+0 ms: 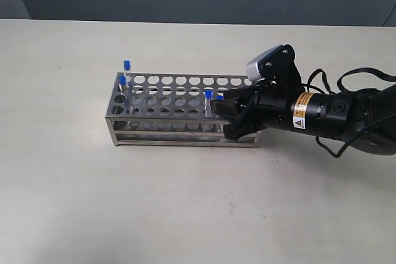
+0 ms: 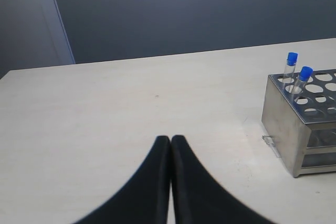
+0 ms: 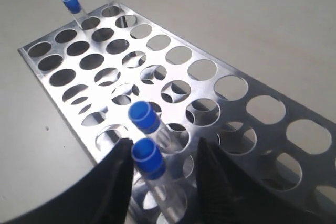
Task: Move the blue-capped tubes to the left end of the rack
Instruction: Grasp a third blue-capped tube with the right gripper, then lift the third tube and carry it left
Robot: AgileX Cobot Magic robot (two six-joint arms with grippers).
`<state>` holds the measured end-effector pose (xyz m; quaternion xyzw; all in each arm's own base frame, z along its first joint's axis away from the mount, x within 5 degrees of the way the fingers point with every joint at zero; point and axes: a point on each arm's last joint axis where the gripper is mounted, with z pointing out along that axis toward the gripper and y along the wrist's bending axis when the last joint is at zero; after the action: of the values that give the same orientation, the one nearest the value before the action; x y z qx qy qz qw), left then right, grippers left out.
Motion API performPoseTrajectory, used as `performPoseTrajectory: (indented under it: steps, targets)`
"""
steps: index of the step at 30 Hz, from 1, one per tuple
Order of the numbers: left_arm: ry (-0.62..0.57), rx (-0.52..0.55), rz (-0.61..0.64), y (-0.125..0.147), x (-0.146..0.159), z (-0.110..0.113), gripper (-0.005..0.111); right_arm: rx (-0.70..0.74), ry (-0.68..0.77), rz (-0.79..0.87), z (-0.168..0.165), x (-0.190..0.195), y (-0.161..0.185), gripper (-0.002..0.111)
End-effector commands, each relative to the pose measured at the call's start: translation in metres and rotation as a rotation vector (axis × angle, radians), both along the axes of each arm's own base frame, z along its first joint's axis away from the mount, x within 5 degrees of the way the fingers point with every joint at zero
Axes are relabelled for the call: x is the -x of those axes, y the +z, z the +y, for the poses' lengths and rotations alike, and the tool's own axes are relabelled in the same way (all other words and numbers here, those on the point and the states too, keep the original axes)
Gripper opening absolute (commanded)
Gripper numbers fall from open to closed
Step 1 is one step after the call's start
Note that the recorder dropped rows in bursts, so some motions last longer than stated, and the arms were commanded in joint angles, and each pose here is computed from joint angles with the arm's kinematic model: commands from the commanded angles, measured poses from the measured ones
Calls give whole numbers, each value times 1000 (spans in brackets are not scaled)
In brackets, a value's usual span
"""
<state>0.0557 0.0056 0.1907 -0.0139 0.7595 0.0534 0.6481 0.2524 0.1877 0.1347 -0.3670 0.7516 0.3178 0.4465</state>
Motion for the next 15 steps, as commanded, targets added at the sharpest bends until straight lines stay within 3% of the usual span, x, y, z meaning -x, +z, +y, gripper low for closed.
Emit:
performPoseTrajectory:
  steps: [1,5,15]
  targets:
    - [-4,-1,-11,2,0,0,1,-17,-18,-11,-1,-4,2,26]
    - [-4,-1,-11,2,0,0,1,-21,-25,-10,-1,-4,3,-1]
    - [-4,-1,-11,2,0,0,1,-31,-24,-67,-2,-2,24,0]
